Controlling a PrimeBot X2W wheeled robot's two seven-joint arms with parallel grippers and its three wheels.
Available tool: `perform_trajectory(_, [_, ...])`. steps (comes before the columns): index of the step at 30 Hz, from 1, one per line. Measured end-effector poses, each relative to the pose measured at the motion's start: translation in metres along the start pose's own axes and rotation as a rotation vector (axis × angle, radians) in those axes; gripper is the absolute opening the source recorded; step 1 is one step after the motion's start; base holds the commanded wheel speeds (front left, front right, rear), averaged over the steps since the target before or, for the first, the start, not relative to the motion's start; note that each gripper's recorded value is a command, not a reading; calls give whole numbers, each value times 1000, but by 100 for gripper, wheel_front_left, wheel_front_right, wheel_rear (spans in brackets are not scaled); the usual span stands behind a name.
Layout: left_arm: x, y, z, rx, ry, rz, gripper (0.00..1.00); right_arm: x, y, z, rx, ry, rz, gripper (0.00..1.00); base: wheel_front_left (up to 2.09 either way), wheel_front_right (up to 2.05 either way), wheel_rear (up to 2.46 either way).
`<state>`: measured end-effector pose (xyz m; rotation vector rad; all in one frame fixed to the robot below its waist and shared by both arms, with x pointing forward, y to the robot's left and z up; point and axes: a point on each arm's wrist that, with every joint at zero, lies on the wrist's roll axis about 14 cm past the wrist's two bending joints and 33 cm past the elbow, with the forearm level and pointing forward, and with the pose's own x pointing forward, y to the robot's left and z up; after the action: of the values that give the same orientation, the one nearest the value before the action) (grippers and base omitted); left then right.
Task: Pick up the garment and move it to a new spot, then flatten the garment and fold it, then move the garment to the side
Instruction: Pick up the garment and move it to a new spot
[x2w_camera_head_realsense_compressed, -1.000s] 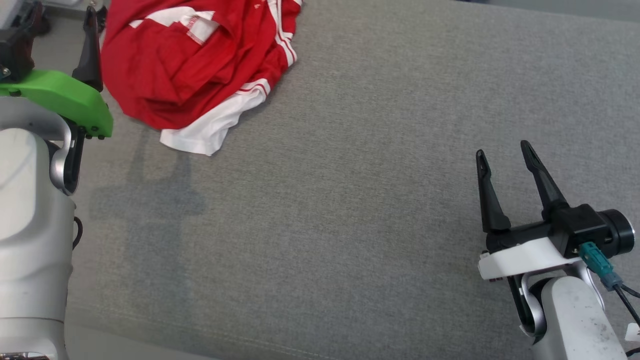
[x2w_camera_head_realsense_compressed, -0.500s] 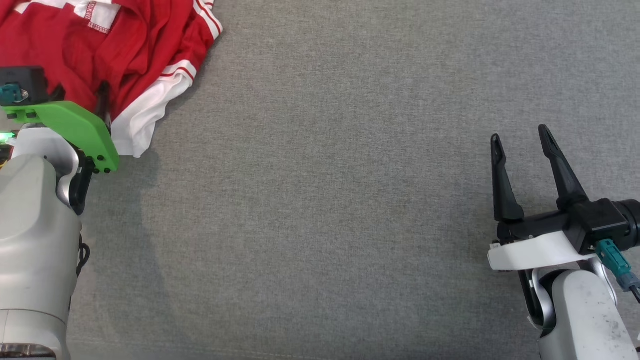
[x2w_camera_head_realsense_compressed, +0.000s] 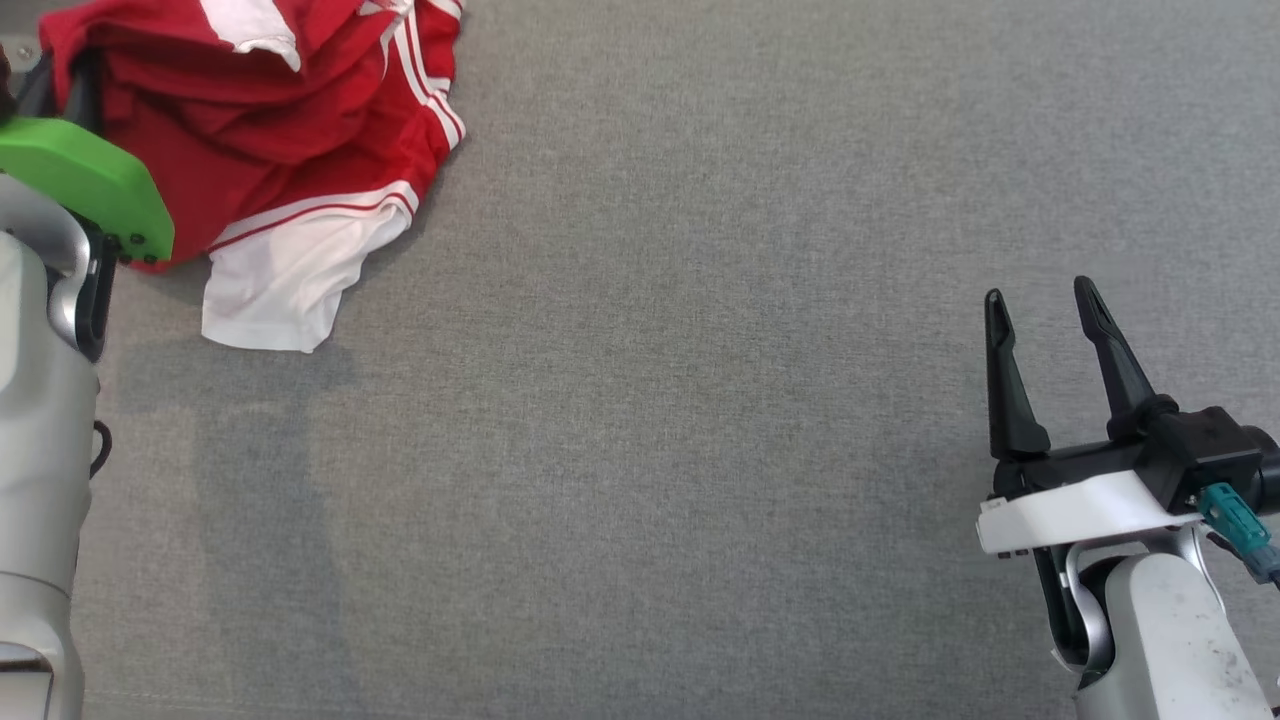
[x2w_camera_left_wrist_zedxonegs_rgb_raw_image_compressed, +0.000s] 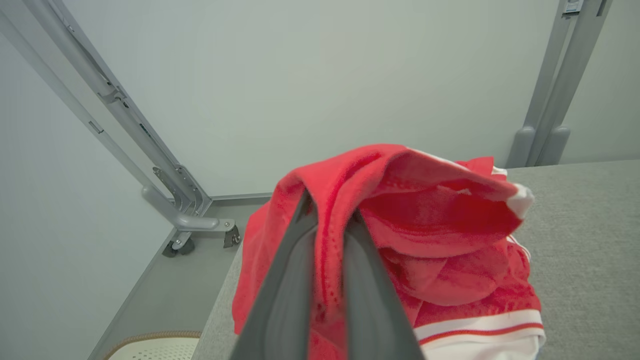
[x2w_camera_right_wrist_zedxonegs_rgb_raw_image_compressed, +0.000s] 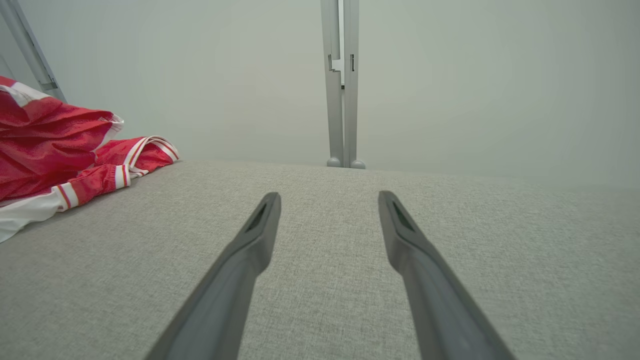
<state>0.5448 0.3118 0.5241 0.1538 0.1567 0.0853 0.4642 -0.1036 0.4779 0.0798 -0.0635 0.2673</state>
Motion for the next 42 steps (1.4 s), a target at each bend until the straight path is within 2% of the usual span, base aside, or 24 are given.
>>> perform_trajectory(4, [-6, -13, 67, 48, -172, -38, 0, -11, -6, 21, 9, -39, -27, 100, 0, 0, 0])
perform_trajectory(10, [-24, -69, 148, 58, -360, -162, 0, -35, -21, 50, 17, -96, -86, 100, 0, 0, 0])
perform_trajectory(17, [-47, -168, 213, -45, -537, -378, 0, -74, -59, 68, 3, -131, -215, 100, 0, 0, 0])
perform_trajectory(19, [-57, -207, 222, -84, -576, -465, 0, -87, -72, 69, -3, -128, -262, 100, 0, 0, 0])
perform_trajectory(21, [-66, -245, 216, -114, -580, -555, 0, -97, -84, 70, -5, -129, -305, 100, 0, 0, 0])
perform_trajectory(24, [-81, -295, 184, -163, -527, -676, 0, -112, -97, 66, -4, -114, -353, 100, 0, 0, 0])
perform_trajectory(27, [-95, -329, 126, -186, -401, -767, 0, -121, -104, 62, -2, -102, -382, 100, 0, 0, 0])
perform_trajectory(30, [-115, -353, 61, -284, -222, -826, 0, -124, -107, 58, 2, -88, -395, 100, 0, 0, 0])
perform_trajectory(33, [-136, -368, 8, -298, -79, -853, 0, -124, -109, 53, 7, -73, -404, 100, 0, 0, 0])
perform_trajectory(36, [-152, -374, -29, -304, 27, -858, 0, -122, -109, 48, 10, -61, -401, 100, 0, 0, 0])
perform_trajectory(39, [-159, -372, -42, -307, 64, -842, 0, -119, -107, 46, 13, -57, -391, 100, 0, 0, 0])
perform_trajectory(41, [-159, -368, -42, -314, 63, -820, 37, -116, -103, 46, 15, -55, -379, 100, 0, 0, 0])
perform_trajectory(42, [-159, -365, -40, -318, 57, -807, 71, -114, -101, 46, 15, -55, -372, 100, 0, 0, 0])
